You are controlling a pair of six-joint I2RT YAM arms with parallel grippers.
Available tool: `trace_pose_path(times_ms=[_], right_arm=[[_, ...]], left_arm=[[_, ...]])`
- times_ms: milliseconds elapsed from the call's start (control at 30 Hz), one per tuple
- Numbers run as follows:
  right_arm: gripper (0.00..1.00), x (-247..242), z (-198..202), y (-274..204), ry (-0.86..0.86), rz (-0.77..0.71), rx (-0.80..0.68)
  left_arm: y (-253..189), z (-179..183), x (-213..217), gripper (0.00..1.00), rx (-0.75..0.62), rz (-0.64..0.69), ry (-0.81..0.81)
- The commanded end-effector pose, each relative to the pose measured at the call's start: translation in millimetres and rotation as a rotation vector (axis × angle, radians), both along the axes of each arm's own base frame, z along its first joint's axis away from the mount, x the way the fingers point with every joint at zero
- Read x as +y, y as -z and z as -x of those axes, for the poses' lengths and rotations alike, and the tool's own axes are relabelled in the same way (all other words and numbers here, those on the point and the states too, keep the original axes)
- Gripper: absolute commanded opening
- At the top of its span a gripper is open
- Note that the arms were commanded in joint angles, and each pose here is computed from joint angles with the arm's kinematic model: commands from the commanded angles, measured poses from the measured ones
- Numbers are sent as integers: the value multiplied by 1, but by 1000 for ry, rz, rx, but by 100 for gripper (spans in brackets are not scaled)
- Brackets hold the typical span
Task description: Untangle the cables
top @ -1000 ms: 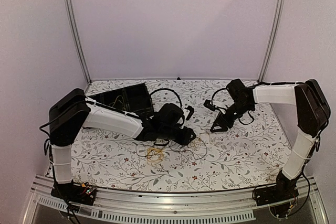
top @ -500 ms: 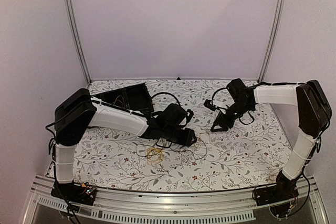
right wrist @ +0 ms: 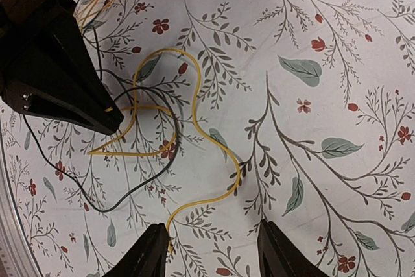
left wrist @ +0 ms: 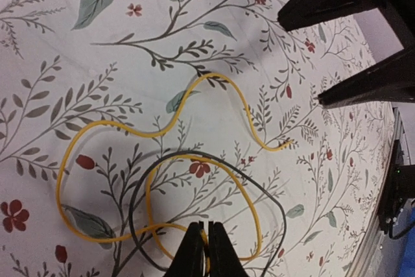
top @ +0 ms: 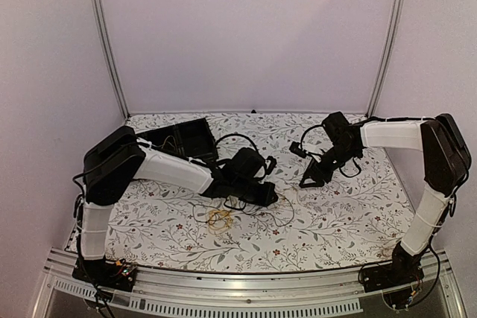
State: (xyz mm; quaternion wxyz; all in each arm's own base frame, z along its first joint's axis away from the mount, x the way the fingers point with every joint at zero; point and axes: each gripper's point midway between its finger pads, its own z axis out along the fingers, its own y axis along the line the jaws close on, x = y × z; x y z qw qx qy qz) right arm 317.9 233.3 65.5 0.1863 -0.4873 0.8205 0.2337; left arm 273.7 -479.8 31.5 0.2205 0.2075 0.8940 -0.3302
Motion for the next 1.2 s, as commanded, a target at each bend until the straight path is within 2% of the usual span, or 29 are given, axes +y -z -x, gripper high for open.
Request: trace_pose_path(times_ms=[0,133,233,433,600,767,933,1100,1167], right_arm=[[51,0,0,-4,-8,-2,-26],[52,4,-4,-18,-14,-28,-53],[55,12,-13,-54,-23,-94,-139],[72,33,-8,-156,-117,-327,-379],[73,51,-8,-191,-162,-413,-378],[74,69,12,-221,-237,-502,-411],[74,74,11,-244,-213,-542,-444],[71,83,16,-242,-239,-605,-346],[65,88,15,-238,-241,-626,-294]], left_arm=[[-59,-8,-6,0,-132,126,51],[-130,-12,3,0,-296,167,92],[-186,-14,17,0,-413,203,101],[-254,-18,31,0,-482,255,121],[-305,-16,35,0,-529,325,113],[-332,-15,37,0,-547,353,107],[-342,-9,35,0,-541,384,136],[-337,-7,31,0,-516,389,154],[-336,-4,30,0,-506,396,166]])
